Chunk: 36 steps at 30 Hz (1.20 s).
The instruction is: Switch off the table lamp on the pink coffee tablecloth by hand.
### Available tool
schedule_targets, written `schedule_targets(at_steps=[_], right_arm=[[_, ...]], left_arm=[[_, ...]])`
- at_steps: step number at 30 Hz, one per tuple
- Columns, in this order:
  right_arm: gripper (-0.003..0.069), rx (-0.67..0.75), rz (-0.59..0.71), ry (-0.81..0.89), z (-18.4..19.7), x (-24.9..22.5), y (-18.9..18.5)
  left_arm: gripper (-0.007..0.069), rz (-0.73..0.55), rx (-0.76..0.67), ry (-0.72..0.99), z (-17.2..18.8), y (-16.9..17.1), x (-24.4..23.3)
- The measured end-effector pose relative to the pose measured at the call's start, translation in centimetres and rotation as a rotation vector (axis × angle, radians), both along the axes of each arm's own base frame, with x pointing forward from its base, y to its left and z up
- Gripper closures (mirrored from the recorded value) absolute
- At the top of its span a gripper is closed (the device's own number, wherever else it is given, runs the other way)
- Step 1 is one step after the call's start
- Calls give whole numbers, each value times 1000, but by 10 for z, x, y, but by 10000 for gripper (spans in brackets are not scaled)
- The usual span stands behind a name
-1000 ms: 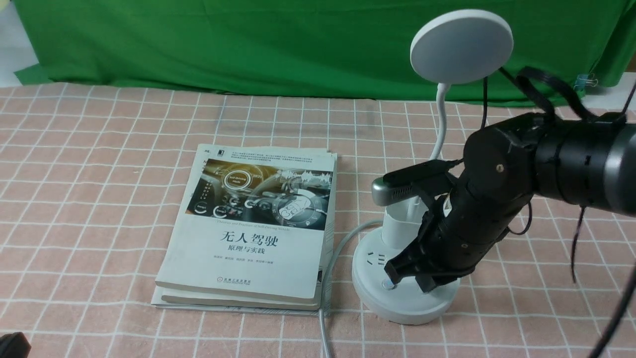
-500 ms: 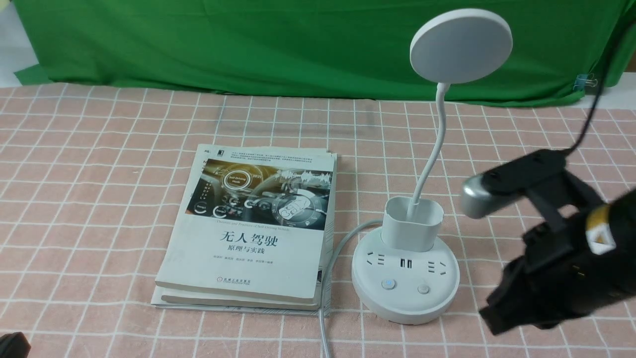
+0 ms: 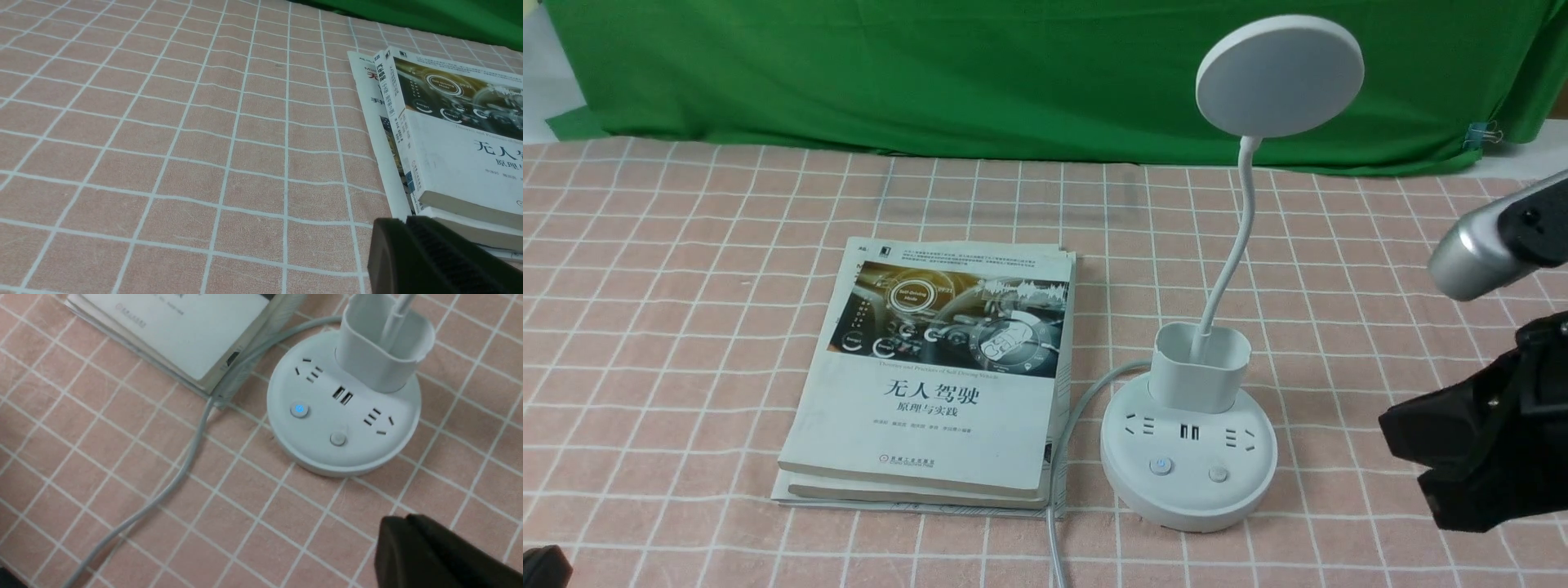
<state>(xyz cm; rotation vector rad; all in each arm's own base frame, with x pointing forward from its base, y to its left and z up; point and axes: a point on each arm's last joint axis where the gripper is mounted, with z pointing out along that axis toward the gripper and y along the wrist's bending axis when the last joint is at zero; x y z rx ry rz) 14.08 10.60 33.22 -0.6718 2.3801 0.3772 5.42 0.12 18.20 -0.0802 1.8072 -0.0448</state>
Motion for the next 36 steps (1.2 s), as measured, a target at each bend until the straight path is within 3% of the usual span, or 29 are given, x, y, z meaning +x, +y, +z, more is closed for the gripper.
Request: schedule_targets(at_steps=[7,12,15,21,27,36], right_arm=[[623,30,-136,-182,-39,-37,-53],[623,18,-304,-321,-108,-72,-86],[623,44,-360,-435,-126,-83,-93],[623,93,-397,-600,-131,-92,-96],[623,94,-400,-604,-151,-89,-96],[623,98,-401,-619,-152,-88,-96]], left_arm=[[619,0,0,0,0,0,0],[619,0,0,0,0,0,0],[619,0,0,-1,0,0,0],[619,0,0,-1,0,0,0],[619,0,0,-2,0,0,0],[619,0,0,-3,0,0,0]])
